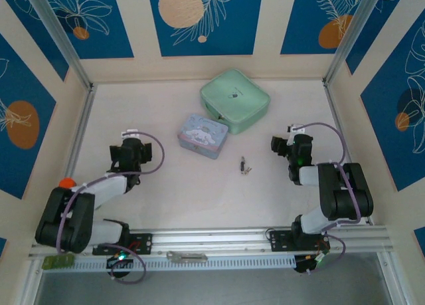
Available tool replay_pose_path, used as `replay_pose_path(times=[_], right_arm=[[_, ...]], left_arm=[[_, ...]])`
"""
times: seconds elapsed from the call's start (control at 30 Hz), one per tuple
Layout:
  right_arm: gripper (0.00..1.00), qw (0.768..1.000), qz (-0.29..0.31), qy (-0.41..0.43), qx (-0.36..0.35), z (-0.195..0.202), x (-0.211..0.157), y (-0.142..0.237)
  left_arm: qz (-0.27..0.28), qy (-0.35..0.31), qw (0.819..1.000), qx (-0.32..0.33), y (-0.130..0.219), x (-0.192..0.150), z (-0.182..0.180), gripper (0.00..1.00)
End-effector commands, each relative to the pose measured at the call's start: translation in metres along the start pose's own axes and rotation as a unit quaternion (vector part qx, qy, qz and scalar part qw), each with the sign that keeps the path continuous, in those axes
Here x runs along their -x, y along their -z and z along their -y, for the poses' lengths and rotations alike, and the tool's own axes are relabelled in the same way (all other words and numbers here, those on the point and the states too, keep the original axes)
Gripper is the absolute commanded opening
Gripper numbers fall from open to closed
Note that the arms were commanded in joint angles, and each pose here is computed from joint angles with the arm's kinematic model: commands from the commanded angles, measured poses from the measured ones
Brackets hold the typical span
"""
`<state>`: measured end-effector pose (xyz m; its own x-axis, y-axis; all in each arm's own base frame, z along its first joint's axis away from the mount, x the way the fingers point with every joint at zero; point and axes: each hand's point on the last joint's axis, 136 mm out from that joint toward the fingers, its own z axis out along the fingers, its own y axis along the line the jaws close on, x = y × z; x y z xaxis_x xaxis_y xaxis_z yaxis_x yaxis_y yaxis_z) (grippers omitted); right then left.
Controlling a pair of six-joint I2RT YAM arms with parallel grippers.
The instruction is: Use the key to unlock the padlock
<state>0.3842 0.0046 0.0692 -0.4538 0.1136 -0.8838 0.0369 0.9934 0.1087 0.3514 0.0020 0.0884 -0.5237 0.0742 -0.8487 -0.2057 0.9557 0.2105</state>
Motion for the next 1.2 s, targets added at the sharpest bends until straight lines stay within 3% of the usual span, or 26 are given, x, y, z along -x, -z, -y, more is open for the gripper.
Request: replay_pose_path(times=[0.0, 0.07, 0.23, 0.43, 0.5, 0.63, 1.17], right_arm=[[0.99, 0.999, 0.047, 0.011, 0.013, -0.011, 0.026, -0.001], [0.99, 0.999, 0.049, 0.012, 0.013, -0.011, 0.027, 0.0], [0.99, 0.998, 0.052, 0.012, 0.014, -0.011, 0.027, 0.0], [0.99, 0.998, 0.052, 0.012, 0.013, -0.011, 0.027, 0.0], [0.99, 0.999, 0.051, 0.012, 0.013, -0.011, 0.027, 0.0], [0.99, 0.999, 0.051, 0.012, 0.013, -0.011, 0.027, 0.0], [0.99, 0.999, 0.05, 0.012, 0.013, -0.011, 0.027, -0.001]], left_arm=[[0.097, 0.018, 0.995, 0.027, -0.001, 0.038, -0.012, 0.99], [0.142, 0.014, 0.99, 0.013, -0.002, 0.046, -0.006, 0.99], [0.152, -0.006, 0.987, -0.045, -0.007, 0.038, 0.015, 0.99], [0.183, -0.001, 0.981, -0.059, -0.009, 0.032, 0.018, 0.99], [0.152, -0.002, 0.986, -0.065, -0.011, 0.027, 0.02, 1.0], [0.143, -0.005, 0.988, -0.057, -0.018, 0.029, 0.02, 1.0], [0.147, -0.005, 0.987, -0.056, -0.018, 0.031, 0.02, 1.0]])
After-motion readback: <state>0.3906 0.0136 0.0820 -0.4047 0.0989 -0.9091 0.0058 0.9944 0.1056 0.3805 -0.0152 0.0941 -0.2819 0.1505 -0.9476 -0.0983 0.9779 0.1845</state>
